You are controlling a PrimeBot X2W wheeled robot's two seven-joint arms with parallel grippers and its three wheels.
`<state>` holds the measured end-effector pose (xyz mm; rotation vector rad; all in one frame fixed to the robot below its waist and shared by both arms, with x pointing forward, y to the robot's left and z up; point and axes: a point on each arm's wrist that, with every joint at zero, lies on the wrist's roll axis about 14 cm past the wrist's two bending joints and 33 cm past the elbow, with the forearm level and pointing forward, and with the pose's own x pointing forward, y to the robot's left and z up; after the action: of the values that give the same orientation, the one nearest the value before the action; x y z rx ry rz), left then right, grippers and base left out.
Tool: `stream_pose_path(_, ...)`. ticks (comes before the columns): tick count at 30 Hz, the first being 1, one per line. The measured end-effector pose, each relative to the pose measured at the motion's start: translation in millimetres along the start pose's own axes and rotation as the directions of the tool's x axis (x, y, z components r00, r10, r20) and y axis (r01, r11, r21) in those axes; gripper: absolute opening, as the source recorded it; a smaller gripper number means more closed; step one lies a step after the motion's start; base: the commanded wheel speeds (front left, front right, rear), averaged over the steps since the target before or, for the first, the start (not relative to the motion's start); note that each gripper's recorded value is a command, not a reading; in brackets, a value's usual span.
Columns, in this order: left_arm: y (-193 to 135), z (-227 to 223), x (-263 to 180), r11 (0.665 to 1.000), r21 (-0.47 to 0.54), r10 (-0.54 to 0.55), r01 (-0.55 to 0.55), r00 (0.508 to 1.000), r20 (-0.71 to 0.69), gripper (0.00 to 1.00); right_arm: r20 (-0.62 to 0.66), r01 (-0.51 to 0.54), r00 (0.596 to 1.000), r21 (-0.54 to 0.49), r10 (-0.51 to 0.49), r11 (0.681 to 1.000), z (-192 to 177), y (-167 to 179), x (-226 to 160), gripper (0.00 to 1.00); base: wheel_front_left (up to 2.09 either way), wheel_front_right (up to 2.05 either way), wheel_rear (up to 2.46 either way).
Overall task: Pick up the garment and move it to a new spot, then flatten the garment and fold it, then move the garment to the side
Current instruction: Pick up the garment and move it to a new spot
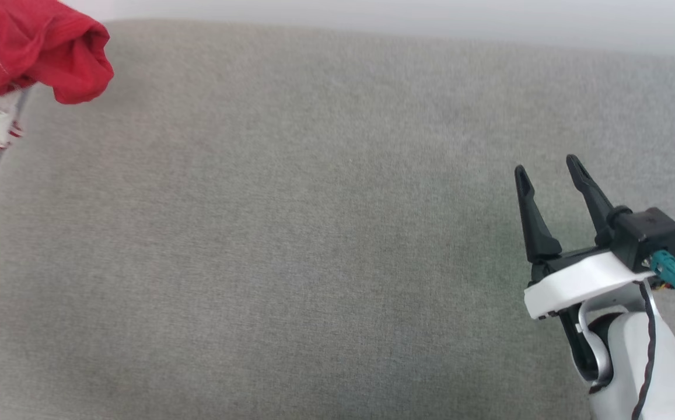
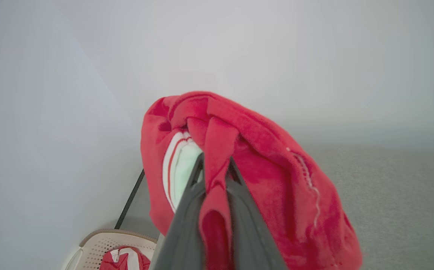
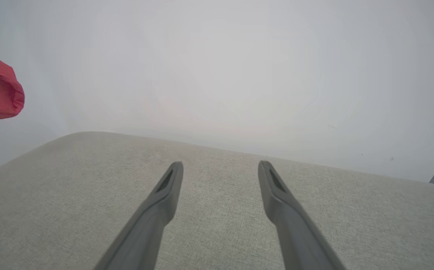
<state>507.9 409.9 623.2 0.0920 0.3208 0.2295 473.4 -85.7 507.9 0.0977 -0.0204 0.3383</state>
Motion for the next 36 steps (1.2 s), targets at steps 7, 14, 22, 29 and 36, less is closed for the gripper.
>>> stream_pose_path(7, -12, 47, -29, 0.996, 0.072, -0.058, 0.051, 0.994, 0.095, 0.0, 0.066, 0.019, 0.998, 0.009, -0.02, 1.0, 23, 1, -11, 1.0, 0.0, 0.0, 0.0)
stream_pose_path(14, -73, 67, -34, 0.963, 0.193, -0.212, 0.188, 0.971, 0.11, 0.0, 0.105, 0.126, 0.986, 0.013, -0.127, 0.992, 35, -32, -35, 1.0, 0.0, 0.0, 0.0)
stream_pose_path(22, -182, 54, -45, 0.867, 0.251, -0.45, 0.43, 0.893, 0.028, 0.0, 0.116, 0.296, 0.949, 0.005, -0.295, 0.955, 40, -82, -81, 1.0, 0.0, 0.0, 0.0)
stream_pose_path(29, -279, 3, -71, 0.716, 0.277, -0.63, 0.641, 0.764, -0.141, 0.0, 0.116, 0.419, 0.901, 0.01, -0.418, 0.908, 38, -116, -121, 1.0, 0.0, 0.0, 0.0)
stream_pose_path(36, -345, -86, -92, 0.57, 0.215, -0.705, 0.793, 0.606, -0.369, 0.0, 0.075, 0.476, 0.875, 0.048, -0.478, 0.878, 21, -129, -144, 1.0, 0.0, 0.0, 0.0)
